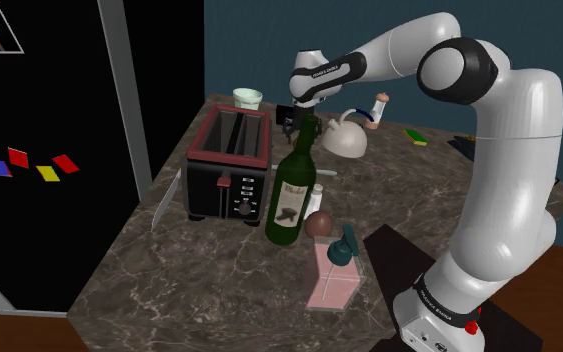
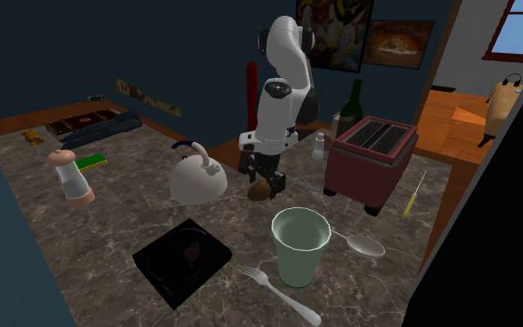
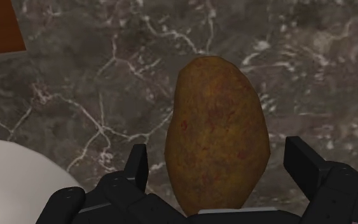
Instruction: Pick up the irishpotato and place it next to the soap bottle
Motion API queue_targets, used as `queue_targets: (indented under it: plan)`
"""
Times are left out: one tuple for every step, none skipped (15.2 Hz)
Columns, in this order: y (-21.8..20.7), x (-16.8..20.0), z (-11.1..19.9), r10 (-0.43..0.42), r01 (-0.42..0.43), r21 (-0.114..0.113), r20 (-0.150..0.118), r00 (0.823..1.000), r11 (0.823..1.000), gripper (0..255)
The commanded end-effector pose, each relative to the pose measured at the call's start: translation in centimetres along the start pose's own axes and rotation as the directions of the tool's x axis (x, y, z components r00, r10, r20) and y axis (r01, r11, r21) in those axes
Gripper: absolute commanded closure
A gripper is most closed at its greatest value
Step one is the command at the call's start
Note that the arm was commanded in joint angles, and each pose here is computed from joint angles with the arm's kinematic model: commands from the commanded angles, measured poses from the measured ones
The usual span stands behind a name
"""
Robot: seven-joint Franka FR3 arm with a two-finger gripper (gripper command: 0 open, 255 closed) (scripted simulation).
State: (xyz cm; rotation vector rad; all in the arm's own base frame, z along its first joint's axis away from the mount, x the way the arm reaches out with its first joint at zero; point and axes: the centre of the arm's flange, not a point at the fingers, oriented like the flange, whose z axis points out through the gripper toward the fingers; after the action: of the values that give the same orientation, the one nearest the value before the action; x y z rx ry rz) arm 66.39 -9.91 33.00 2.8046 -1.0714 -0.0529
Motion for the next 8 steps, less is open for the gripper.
queue_targets:
  plan:
    - [0.01,0.03,0.09,0.000,0.000,0.000,0.000,1.000,1.000,0]
    - [0.01,0.03,0.09,0.000,0.000,0.000,0.000,1.000,1.000,0]
    - [0.01,0.03,0.09,0.000,0.000,0.000,0.000,1.000,1.000,0]
    - [0.01,0.03,0.09,0.000,0.000,0.000,0.000,1.000,1.000,0]
    - [0.01,0.03,0.09,0.000,0.000,0.000,0.000,1.000,1.000,0]
    - [0.01,0.03,0.09,0.000,0.000,0.000,0.000,1.000,1.000,255]
    - [0.01,0.03,0.09,0.000,0.000,0.000,0.000,1.000,1.000,255]
    - [0.01,0.02,0.08,0.000,0.000,0.000,0.000,1.000,1.000,255]
